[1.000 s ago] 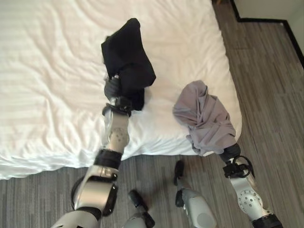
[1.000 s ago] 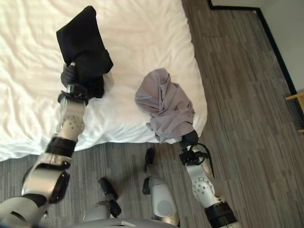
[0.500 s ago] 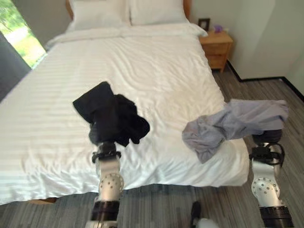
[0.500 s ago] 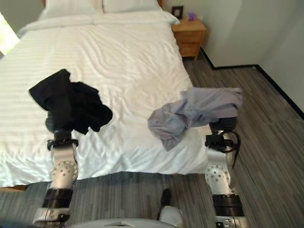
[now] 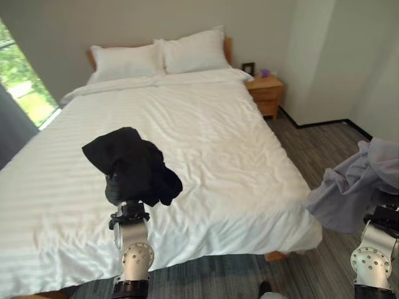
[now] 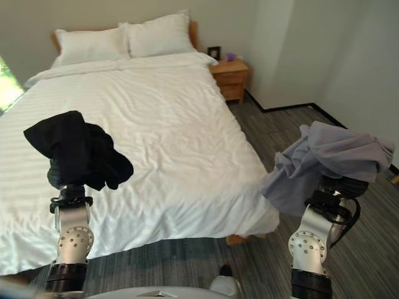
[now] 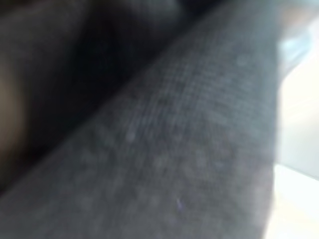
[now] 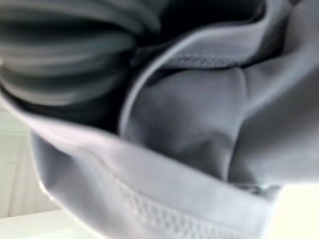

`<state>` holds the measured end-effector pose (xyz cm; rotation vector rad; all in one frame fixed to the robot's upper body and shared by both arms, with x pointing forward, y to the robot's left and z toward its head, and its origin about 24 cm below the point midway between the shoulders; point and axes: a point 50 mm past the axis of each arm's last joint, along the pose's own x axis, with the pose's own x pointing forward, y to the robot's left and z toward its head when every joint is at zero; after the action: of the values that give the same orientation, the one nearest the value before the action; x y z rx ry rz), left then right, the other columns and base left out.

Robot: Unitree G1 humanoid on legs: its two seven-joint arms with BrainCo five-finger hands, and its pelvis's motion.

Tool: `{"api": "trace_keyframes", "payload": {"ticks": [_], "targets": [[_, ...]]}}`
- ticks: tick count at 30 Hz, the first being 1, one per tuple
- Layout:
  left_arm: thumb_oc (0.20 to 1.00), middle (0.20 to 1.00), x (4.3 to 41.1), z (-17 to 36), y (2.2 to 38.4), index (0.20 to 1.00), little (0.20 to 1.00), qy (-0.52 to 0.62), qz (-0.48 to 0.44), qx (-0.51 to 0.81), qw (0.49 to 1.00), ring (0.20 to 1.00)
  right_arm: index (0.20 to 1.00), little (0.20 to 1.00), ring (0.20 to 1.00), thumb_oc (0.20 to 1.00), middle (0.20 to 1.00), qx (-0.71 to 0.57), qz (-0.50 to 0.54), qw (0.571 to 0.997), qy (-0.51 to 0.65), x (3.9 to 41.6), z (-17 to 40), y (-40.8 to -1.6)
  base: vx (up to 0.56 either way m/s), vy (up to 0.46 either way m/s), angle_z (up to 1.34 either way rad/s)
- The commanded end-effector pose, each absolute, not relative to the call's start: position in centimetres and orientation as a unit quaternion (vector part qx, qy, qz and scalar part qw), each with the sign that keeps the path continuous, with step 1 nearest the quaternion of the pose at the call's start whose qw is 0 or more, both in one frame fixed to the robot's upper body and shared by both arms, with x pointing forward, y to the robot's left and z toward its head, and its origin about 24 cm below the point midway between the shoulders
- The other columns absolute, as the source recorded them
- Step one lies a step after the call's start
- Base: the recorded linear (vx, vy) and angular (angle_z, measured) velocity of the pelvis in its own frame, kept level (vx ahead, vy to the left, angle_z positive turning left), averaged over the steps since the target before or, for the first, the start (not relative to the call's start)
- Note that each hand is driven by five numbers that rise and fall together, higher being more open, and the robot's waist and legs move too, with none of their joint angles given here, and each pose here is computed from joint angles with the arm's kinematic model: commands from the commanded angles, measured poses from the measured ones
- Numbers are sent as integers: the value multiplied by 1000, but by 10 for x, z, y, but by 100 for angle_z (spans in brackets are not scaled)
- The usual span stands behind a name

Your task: Pick up bed clothes into laundry basket.

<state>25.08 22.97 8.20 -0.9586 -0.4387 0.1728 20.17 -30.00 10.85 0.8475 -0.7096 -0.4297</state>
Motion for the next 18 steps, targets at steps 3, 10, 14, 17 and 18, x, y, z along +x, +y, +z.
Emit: {"api": "trace_keyframes", "payload": {"ticks": [3, 10, 14, 17, 18], "targets": [[200, 200, 270, 161, 240, 200, 200, -345, -7, -352, 870, 200, 200, 200, 200, 200, 200, 343, -191, 817, -422, 191, 146, -314, -121, 33, -66], [200, 200, 265, 165, 253, 200, 200, -354, 15, -333, 874, 200, 200, 200, 200, 200, 200, 372, -173, 809, -421, 203, 147, -300, -187, -58, -132], [200, 200, 244, 153, 267, 200, 200, -349, 40, -326, 878, 200, 200, 200, 200, 200, 200, 400, -148, 802, -418, 220, 150, -287, -128, -248, -160], [200, 200, 233, 148, 280, 200, 200, -352, 72, -326, 875, 200, 200, 200, 200, 200, 200, 416, -118, 803, -409, 231, 153, -275, -84, -389, -108], [200, 200, 233, 147, 281, 200, 200, -352, 73, -326, 875, 200, 200, 200, 200, 200, 200, 417, -117, 803, -409, 232, 152, -274, -75, -675, -133]]}}
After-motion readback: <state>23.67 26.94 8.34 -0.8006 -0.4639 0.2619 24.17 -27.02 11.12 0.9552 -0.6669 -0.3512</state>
